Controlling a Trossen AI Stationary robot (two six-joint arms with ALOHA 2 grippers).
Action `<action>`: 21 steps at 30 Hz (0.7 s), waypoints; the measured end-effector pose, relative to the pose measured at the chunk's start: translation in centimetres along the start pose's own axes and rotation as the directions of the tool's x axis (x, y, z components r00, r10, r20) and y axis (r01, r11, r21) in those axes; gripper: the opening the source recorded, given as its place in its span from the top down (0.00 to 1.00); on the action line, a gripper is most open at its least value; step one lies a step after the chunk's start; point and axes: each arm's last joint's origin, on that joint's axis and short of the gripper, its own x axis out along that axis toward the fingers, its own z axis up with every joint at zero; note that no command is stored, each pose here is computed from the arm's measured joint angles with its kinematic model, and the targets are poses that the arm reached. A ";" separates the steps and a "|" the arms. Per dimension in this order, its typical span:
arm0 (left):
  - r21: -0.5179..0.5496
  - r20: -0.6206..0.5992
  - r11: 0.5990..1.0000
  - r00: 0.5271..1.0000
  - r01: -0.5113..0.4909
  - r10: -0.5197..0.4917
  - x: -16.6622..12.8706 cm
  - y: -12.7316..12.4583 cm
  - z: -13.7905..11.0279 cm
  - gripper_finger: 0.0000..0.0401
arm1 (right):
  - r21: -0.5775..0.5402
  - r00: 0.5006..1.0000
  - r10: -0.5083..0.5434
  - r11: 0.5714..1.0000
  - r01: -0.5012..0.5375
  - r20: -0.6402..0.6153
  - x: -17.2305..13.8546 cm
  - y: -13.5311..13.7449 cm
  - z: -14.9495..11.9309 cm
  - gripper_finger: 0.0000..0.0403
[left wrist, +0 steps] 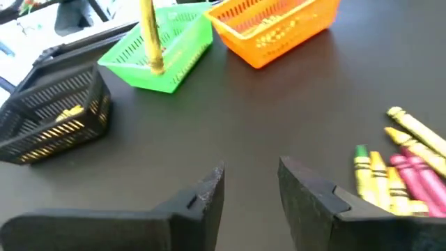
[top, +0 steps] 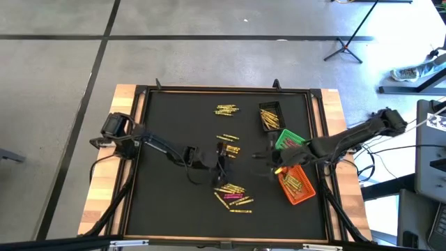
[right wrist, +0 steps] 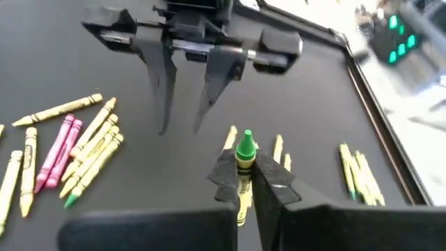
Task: Sort crayons
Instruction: Put the green crayon into the orange basket
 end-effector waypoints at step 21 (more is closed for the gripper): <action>-0.010 0.086 1.000 0.996 0.009 -0.008 1.0 6.0 -0.4 0.71 | 0.349 0.896 0.393 0.885 -0.307 -0.207 -8.8 -0.1 -6.8 0.97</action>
